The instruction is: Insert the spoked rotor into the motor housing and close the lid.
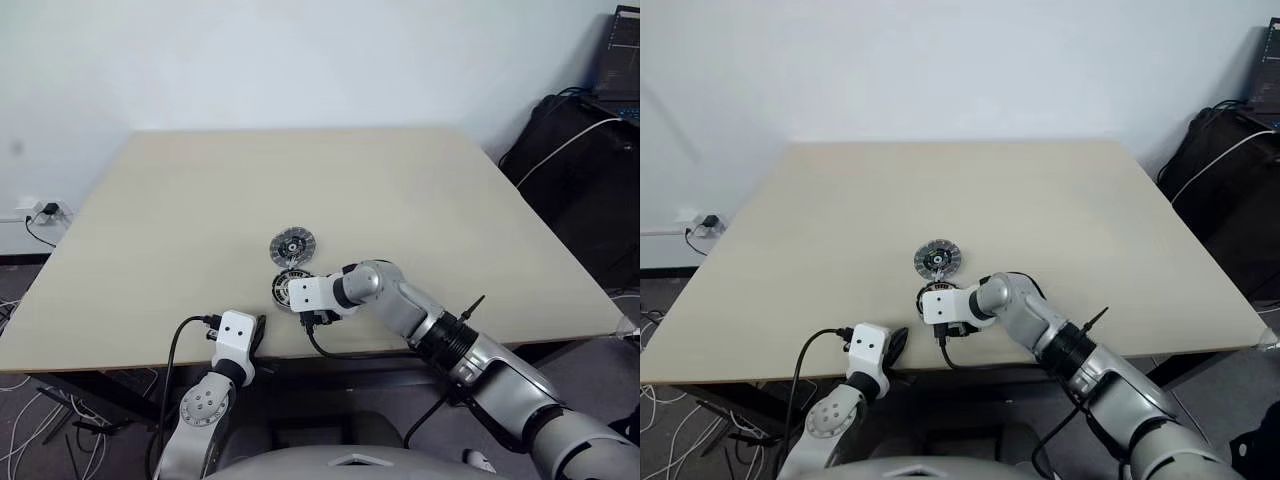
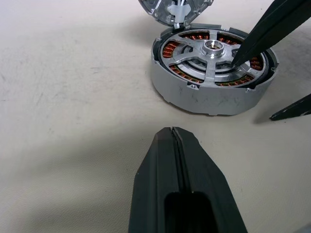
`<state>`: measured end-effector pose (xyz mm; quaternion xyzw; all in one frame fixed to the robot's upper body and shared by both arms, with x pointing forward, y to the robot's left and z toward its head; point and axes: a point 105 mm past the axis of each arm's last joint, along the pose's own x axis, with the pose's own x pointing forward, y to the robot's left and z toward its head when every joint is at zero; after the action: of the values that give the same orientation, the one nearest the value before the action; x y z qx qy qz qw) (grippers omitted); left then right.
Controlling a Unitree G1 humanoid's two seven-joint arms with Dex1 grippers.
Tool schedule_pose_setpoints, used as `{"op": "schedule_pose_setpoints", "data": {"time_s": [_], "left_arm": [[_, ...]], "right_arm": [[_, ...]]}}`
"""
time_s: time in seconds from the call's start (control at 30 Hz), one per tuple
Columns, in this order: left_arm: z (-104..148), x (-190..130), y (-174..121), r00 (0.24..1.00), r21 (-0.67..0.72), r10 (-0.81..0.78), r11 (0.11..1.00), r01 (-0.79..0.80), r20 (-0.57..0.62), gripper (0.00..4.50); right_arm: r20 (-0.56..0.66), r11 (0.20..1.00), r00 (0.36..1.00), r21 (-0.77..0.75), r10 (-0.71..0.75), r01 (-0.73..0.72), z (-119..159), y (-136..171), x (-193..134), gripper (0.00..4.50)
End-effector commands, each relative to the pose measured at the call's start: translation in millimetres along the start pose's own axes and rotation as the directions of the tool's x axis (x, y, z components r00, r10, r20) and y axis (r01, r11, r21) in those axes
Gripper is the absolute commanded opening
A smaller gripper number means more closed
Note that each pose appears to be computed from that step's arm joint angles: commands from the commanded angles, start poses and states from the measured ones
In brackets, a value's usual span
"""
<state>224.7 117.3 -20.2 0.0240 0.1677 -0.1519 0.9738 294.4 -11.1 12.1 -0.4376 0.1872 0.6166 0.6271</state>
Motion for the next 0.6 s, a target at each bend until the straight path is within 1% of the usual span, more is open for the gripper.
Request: {"op": "schedule_pose_setpoints", "data": {"time_s": [0.03,0.07,0.17,0.33,0.37,0.47,0.6], "left_arm": [[7.8,1.7,-2.3,0.999,-0.006,-0.003,1.0,0.003,0.04,0.0],[7.9,1.8,-2.2,0.999,-0.006,-0.003,1.0,0.003,0.04,0.0],[7.8,2.2,-2.4,0.999,-0.006,-0.004,1.0,0.004,0.04,0.0],[7.6,2.8,-2.4,0.999,-0.009,-0.002,1.0,0.003,0.04,0.0],[7.5,3.0,-2.3,0.999,-0.009,-0.002,1.0,0.002,0.04,0.0],[7.8,3.6,-2.2,0.999,-0.01,-0.001,1.0,0.002,0.041,0.0],[7.7,3.8,-2.9,0.999,-0.012,-0.001,1.0,0.002,0.042,0.0]], "right_arm": [[-0.003,1.0,1.0,-0.008,-0.022,0.022,-1.5,-7.8,-3.2,2.54],[-0.003,1.0,1.0,-0.008,-0.023,0.023,-1.8,-7.9,-3.0,2.54],[-0.003,0.999,1.0,-0.01,-0.031,0.031,-2.0,-8.8,-2.8,1.93],[-0.002,0.998,0.998,-0.007,-0.056,0.056,-1.6,-12.5,-4.5,0.26],[0.0,0.998,0.998,-0.001,-0.062,0.062,-1.4,-13.3,-5.0,0.11],[0.007,0.997,0.997,0.017,-0.074,0.074,-1.4,-14.0,-5.5,0.1],[0.031,0.99,0.993,0.09,-0.114,0.11,-1.0,-15.0,-8.0,0.1]]}}
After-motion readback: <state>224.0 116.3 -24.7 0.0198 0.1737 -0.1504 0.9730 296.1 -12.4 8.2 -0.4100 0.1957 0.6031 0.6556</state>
